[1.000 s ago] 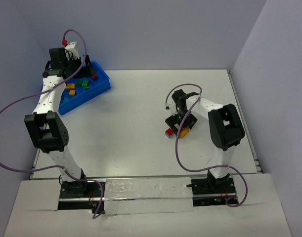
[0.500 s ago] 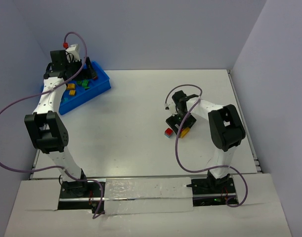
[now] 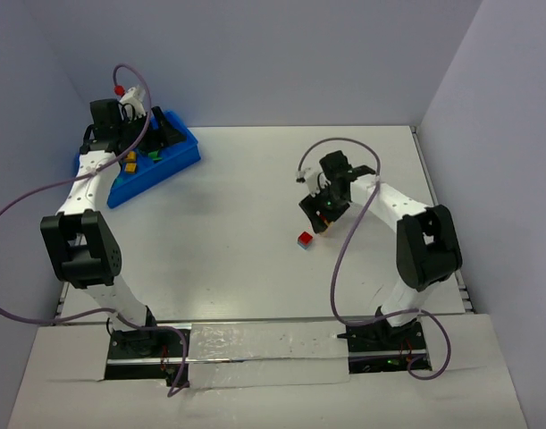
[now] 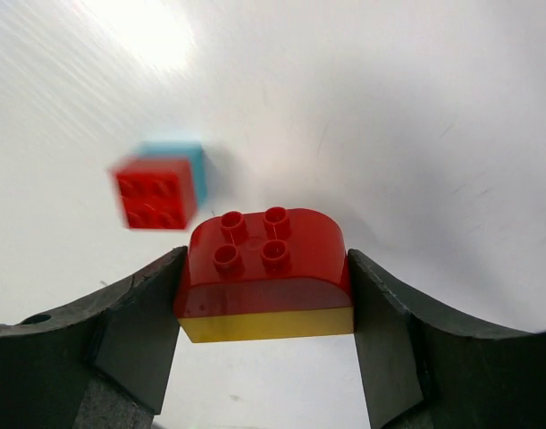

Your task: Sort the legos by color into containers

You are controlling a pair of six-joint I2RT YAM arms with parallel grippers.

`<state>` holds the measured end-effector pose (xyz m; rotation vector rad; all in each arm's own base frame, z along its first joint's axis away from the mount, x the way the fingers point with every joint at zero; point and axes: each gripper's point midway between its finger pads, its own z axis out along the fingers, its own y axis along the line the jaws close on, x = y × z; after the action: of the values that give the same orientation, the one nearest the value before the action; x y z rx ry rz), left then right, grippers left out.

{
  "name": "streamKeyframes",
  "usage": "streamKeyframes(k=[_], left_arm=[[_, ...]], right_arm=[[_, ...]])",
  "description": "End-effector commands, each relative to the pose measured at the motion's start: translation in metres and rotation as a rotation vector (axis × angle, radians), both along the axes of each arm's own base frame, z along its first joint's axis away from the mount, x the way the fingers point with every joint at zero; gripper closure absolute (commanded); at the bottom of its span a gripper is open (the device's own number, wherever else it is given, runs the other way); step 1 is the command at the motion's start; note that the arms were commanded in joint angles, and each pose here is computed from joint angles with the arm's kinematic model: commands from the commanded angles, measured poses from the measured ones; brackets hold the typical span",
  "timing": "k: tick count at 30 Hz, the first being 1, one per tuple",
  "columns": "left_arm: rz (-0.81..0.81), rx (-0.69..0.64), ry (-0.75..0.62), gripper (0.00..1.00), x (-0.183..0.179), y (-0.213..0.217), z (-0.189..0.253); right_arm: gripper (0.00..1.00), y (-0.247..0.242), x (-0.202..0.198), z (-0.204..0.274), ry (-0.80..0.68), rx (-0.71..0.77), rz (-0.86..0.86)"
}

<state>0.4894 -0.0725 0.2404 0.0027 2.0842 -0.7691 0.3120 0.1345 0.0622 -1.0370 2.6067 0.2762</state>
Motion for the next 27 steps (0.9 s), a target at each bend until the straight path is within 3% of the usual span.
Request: streamKeyframes(k=[1,5,13,27], left_arm=[[-0.126,-0.169,-0.114,0.22,-0.015,-0.041,0.061],[-0.228,-0.212,-0.090,0.21,-0.028,-0.086,0.066],[-0.394,-0.239,-0.091,0.17,-0.043,-0.157,0.078],[-0.583,-0.220,-0.096,0.16,-0.073,-0.209,0.083]], right_arm=[[0.40,0.058,0.067,0.133,-0.363,0.335,0.069],[0.40,0.094,0.091,0.190,-0.462,0.501,0.072],[0.39,0.146,0.100,0.245,-0.580,0.628,0.123],[0.40,0.170,0.082,0.246,-0.631,0.575,0.186]])
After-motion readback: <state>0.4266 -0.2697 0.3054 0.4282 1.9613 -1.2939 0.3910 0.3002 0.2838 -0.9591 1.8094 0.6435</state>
